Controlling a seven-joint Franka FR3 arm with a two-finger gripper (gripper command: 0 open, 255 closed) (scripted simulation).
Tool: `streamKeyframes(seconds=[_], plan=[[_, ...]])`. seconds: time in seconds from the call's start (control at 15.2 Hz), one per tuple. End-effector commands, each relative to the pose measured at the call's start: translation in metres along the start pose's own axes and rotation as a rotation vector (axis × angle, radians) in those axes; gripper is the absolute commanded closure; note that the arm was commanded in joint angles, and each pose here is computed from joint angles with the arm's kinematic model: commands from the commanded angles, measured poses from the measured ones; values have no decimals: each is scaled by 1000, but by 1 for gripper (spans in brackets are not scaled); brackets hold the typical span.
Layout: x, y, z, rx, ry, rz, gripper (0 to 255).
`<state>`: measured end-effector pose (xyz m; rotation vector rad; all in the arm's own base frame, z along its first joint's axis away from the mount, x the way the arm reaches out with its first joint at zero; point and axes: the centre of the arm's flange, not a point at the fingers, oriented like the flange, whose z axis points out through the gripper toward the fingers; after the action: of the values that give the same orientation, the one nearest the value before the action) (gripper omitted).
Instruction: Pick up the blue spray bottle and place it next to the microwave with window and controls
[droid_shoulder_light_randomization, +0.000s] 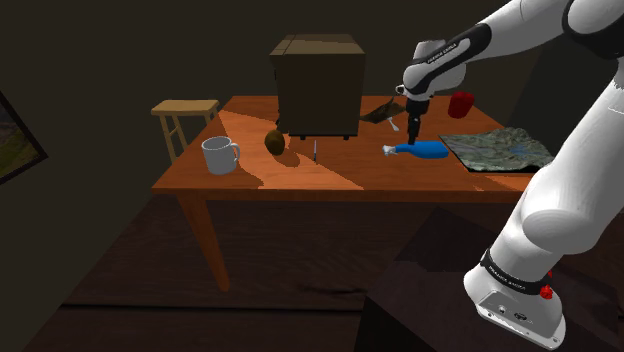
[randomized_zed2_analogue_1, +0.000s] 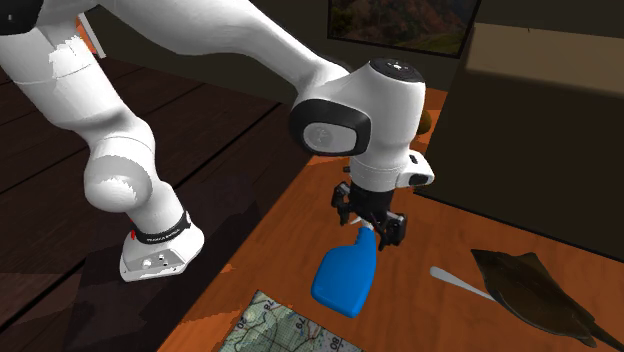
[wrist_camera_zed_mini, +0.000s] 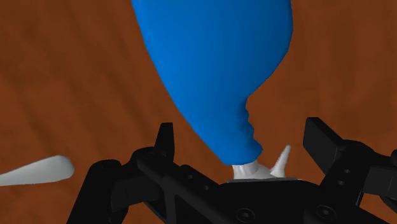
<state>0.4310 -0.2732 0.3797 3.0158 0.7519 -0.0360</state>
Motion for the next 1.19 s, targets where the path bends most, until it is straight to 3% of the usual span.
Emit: streamKeyframes(seconds=[0.0,0.46,0.99,1.06,1.12], plan=[[3,14,8,-7,-2,-33,0],[3,14,48,-7,-2,-33,0],[3,14,48,-7,-2,-33,0],[3,14,48,-7,-2,-33,255],[3,14,48,-7,-2,-33,255]])
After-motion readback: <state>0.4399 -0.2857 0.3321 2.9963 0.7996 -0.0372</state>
